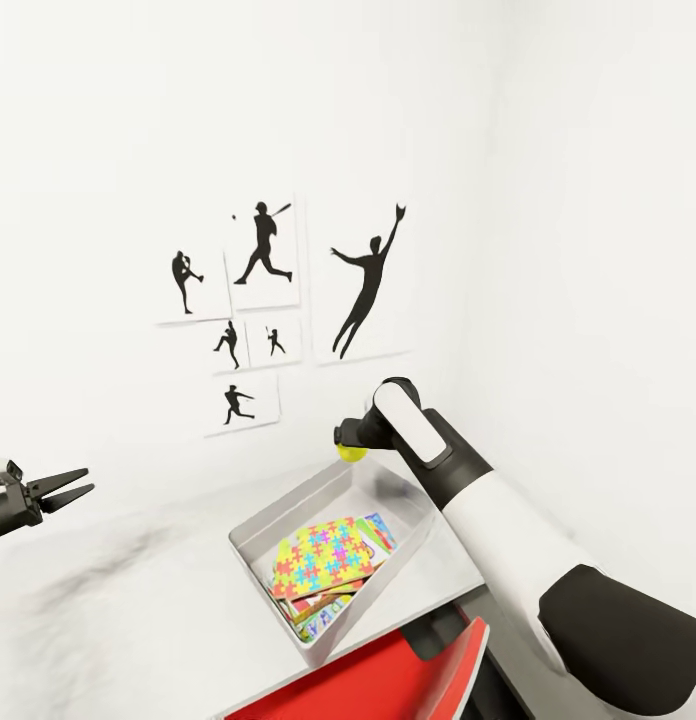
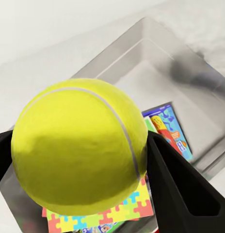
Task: Put all the toys in the child's room - the three board games (two on the bed and one on the table), the two jigsaw puzzles on the table, and the tennis ball on the table - inside the toy box on the table in the child's room.
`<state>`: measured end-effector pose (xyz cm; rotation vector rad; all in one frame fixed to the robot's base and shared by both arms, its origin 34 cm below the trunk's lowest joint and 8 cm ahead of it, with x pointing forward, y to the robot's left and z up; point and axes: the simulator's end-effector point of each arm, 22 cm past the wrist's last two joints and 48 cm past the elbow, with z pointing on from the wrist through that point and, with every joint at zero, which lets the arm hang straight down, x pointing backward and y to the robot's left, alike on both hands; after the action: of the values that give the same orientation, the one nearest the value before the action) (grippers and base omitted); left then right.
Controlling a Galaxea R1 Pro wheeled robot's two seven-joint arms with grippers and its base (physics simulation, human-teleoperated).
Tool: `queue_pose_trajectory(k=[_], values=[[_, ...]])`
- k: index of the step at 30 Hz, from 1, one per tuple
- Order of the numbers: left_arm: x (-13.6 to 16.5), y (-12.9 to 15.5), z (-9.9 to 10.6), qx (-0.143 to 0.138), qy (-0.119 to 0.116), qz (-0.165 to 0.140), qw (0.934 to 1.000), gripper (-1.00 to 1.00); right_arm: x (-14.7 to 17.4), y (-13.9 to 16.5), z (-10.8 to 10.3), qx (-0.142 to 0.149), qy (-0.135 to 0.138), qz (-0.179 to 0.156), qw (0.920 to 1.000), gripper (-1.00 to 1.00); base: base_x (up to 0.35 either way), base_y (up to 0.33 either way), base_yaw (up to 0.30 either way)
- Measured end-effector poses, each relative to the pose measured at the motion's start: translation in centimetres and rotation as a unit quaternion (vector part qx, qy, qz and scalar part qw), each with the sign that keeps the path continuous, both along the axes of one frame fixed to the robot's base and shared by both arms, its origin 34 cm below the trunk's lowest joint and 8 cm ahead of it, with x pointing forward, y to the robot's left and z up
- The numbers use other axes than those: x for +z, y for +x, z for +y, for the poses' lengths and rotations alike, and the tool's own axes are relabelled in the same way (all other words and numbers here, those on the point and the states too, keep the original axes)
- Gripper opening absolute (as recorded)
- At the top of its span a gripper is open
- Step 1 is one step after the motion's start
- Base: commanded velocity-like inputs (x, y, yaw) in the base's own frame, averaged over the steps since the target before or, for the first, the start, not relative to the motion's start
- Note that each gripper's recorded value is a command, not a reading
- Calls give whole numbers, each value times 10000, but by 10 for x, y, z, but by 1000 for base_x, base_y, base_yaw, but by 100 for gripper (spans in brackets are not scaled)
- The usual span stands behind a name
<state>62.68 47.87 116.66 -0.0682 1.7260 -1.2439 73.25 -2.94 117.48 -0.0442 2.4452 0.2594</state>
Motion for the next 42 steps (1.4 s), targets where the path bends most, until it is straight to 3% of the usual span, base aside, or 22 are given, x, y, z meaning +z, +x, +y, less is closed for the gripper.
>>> queue_pose_trajectory(k=[8,12,17,20,27,42], values=[[-6,2,0,2,-1,61,10000,100,-13,2,-2,-39,-17,124,9999,-100,0,0,1],[-10,3,0,3,-4,92,10000,100,-27,7,-8,-257,12,201,9995,-100,0,0,0],[-14,4,0,3,0,135,9999,100,-39,22,-34,-619,-381,28,9974,-100,0,0,0],[-16,5,0,5,-6,155,9999,100,-38,30,-39,-739,-397,-162,9963,-100,0,0,0],[-22,7,0,6,-6,213,9998,100,-40,37,-26,-596,-146,-274,9977,-100,0,0,0],[-29,12,-2,-55,63,251,9996,100,-55,41,-25,-580,-119,-173,9981,-100,0,0,0]])
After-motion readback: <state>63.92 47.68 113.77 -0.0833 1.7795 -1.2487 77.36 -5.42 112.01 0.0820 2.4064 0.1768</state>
